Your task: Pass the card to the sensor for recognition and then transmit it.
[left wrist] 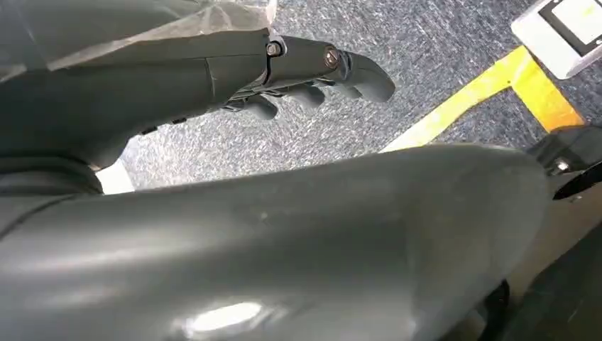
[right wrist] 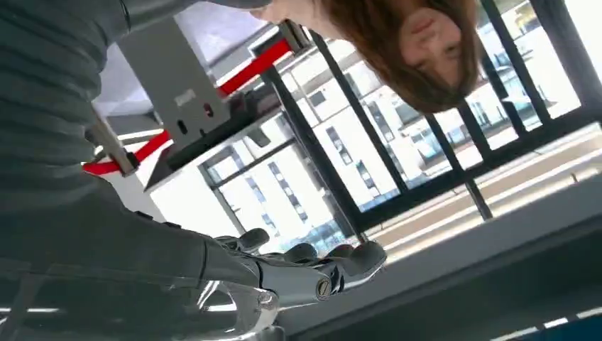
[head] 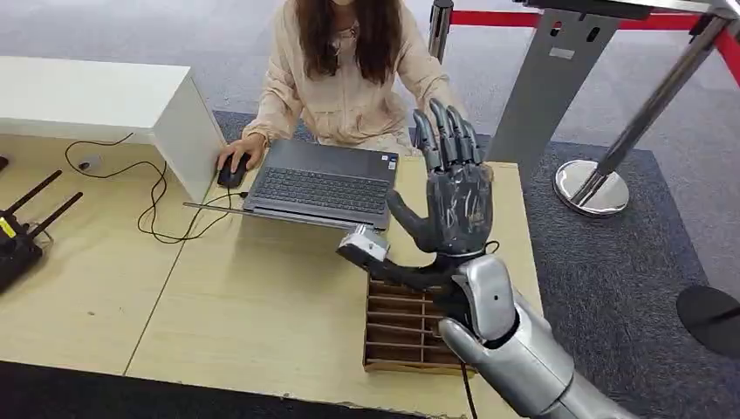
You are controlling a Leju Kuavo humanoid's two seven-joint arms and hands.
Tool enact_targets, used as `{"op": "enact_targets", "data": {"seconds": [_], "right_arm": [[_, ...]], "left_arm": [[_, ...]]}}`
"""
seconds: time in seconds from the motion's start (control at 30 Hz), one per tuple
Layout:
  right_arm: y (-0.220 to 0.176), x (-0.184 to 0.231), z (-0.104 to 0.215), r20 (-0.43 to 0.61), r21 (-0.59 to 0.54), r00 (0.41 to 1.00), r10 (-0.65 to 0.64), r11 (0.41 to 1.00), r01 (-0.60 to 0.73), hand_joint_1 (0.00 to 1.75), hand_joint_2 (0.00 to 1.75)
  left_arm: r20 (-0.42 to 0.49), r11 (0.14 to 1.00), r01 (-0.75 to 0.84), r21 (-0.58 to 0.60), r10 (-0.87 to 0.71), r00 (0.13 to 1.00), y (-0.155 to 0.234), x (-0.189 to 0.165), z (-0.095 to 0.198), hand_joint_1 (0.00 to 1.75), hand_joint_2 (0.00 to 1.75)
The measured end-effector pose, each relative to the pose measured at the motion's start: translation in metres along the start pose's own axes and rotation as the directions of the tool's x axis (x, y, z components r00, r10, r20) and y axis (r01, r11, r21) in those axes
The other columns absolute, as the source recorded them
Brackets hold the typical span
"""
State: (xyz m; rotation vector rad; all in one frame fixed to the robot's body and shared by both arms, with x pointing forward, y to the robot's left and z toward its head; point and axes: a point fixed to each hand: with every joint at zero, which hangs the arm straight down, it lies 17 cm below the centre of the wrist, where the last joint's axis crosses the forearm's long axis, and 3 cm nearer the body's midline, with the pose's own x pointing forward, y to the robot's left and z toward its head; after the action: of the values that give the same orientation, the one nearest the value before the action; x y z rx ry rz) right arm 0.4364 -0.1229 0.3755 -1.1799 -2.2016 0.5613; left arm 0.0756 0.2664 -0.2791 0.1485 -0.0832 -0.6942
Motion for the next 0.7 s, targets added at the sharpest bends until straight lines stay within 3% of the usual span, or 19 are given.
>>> {"op": "enact_targets", "data": {"seconds": [0.43, 0.7], "right_arm": [[-0.093, 0.058, 0.026, 0.136, -0.199, 0.963, -0.233, 0.946, 0.257, 0.0, 1.75], [-0.133, 0.055, 0.057, 0.129, -0.245, 0.956, -0.265, 0.925, 0.29, 0.0, 1.75]], "left_arm": [[-0.019, 0.999, -0.037, 0.004, 0.037, 0.999, 0.0, -0.004, 0.0, 0.0, 0.0], [-0.038, 0.999, -0.053, 0.0, 0.053, 0.998, -0.002, -0.008, 0.0, 0.0, 0.0]]}}
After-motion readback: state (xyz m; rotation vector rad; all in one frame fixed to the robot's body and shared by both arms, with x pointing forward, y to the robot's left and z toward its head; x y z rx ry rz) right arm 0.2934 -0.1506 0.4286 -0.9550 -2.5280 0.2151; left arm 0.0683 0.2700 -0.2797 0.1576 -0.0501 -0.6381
